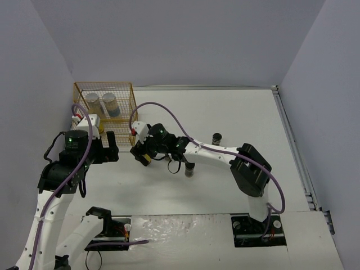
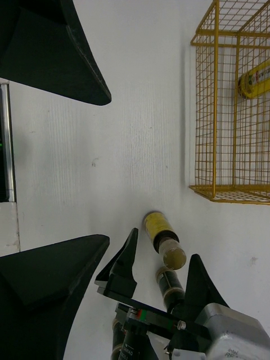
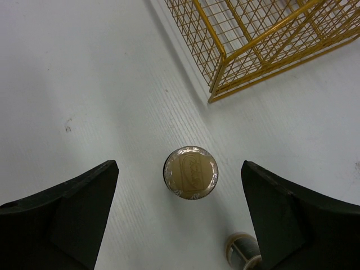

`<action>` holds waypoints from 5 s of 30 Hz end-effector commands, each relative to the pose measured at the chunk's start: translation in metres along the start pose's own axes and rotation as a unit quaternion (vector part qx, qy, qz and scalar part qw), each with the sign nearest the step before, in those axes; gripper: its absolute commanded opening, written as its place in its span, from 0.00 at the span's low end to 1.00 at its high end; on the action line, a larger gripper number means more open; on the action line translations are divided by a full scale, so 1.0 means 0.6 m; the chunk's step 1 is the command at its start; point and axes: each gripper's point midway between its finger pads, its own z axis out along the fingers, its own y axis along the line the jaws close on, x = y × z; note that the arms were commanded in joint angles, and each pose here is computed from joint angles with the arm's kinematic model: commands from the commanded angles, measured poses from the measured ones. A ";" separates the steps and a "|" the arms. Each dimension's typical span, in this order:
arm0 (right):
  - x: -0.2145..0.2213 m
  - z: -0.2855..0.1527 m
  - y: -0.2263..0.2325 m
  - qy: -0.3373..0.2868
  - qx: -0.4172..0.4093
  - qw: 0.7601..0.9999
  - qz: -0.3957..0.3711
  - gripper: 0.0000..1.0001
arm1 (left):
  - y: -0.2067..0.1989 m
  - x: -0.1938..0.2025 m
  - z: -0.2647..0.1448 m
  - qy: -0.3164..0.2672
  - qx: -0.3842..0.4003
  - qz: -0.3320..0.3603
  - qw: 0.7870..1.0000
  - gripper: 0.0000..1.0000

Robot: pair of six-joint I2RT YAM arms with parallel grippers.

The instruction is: Organize the condiment bottles

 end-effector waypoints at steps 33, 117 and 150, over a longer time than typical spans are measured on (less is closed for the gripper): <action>0.001 -0.516 -0.160 -0.173 0.321 0.924 0.116 1.00 | -0.175 0.028 0.218 0.157 0.065 0.056 0.984 0.92; 0.018 -0.513 -0.158 -0.163 0.322 0.925 0.119 1.00 | 0.041 -0.335 0.269 0.022 -0.078 0.015 0.997 0.00; 0.021 -0.500 -0.156 -0.156 0.313 0.930 0.117 1.00 | 0.063 -0.223 0.355 0.034 -0.076 0.003 0.996 0.30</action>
